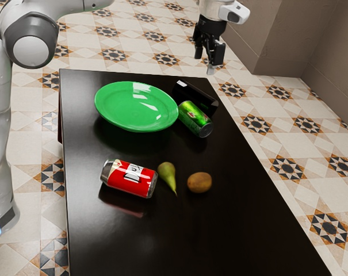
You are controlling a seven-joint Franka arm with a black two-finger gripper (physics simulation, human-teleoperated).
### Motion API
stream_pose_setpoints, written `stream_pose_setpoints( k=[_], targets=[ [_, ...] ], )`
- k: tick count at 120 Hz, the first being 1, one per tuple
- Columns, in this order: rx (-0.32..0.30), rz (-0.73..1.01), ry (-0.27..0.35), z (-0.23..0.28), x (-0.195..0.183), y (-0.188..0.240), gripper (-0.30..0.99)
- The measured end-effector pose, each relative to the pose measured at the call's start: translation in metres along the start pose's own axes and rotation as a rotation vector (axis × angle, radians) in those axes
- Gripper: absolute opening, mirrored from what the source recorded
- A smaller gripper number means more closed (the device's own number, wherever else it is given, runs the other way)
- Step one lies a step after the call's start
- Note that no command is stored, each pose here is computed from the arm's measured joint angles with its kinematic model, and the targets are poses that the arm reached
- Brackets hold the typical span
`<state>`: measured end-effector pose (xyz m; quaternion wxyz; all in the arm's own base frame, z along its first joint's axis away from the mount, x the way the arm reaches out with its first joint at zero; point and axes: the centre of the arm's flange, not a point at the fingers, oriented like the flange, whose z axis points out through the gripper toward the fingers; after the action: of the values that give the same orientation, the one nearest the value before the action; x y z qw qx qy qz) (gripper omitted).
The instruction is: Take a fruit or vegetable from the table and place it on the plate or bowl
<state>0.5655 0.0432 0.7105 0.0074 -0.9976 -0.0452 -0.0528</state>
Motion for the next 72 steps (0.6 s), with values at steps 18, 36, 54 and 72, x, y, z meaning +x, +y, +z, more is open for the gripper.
stream_pose_setpoints(
  k=[18, 36, 54, 72],
  targets=[
    [-0.001, 0.0, 0.0, 0.0, 0.0, 0.0, 0.69],
    [-0.016, 0.005, 0.169, -0.093, -0.027, -0.001, 0.69],
    [0.033, 0.127, 0.17, -0.096, -0.027, 0.063, 0.69],
    [0.043, 0.205, 0.017, 0.008, 0.029, 0.114, 0.69]
  ],
)
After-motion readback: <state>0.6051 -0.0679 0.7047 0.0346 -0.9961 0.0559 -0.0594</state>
